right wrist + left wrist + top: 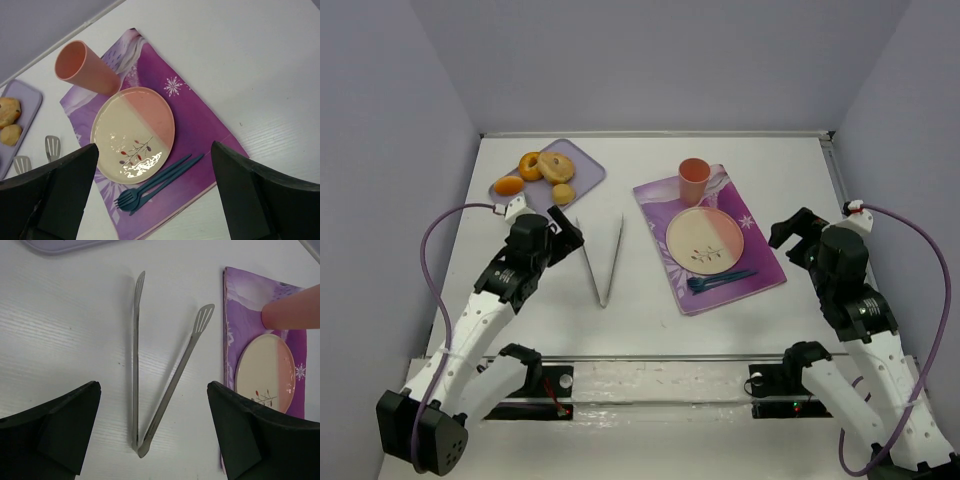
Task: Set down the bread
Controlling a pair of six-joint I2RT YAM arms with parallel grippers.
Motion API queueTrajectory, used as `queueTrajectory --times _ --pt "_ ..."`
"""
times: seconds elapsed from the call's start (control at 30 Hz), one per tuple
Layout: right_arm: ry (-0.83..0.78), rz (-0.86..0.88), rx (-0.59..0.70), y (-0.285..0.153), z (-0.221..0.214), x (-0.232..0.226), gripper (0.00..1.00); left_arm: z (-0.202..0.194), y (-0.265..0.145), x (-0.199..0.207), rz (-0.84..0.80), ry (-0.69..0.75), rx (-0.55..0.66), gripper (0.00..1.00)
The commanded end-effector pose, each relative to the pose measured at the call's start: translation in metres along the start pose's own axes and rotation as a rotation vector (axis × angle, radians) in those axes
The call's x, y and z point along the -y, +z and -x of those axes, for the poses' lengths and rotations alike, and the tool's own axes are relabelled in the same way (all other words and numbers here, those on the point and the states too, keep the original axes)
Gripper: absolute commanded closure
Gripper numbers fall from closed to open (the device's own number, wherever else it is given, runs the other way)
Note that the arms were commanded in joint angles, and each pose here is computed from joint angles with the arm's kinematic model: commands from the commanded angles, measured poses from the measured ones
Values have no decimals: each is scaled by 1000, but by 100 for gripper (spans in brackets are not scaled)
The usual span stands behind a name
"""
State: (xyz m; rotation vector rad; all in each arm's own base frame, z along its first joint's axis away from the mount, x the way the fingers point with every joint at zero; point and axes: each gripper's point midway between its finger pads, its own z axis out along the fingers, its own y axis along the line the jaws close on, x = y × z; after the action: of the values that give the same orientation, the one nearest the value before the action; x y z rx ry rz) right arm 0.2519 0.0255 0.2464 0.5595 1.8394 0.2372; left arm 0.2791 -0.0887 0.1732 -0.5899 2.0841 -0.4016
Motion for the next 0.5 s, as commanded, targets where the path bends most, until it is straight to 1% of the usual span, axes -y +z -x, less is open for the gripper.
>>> queueTrajectory --times 0.0,0.13,0.23,0.33,0.47 --pt "-4 7 36 -3 6 1 0 -10 4 -2 -1 4 -34 1" --pt "-2 7 35 -3 -2 6 0 -21 9 -5 4 19 -69 1" --pt "-6 20 25 -3 -4 4 0 -32 11 -1 -27 32 -116 1" --pt "-23 33 0 -1 -10 3 0 -49 13 -1 -33 51 -168 1" --pt "-37 19 -34 6 -20 5 0 -82 16 1 -31 90 -249 1"
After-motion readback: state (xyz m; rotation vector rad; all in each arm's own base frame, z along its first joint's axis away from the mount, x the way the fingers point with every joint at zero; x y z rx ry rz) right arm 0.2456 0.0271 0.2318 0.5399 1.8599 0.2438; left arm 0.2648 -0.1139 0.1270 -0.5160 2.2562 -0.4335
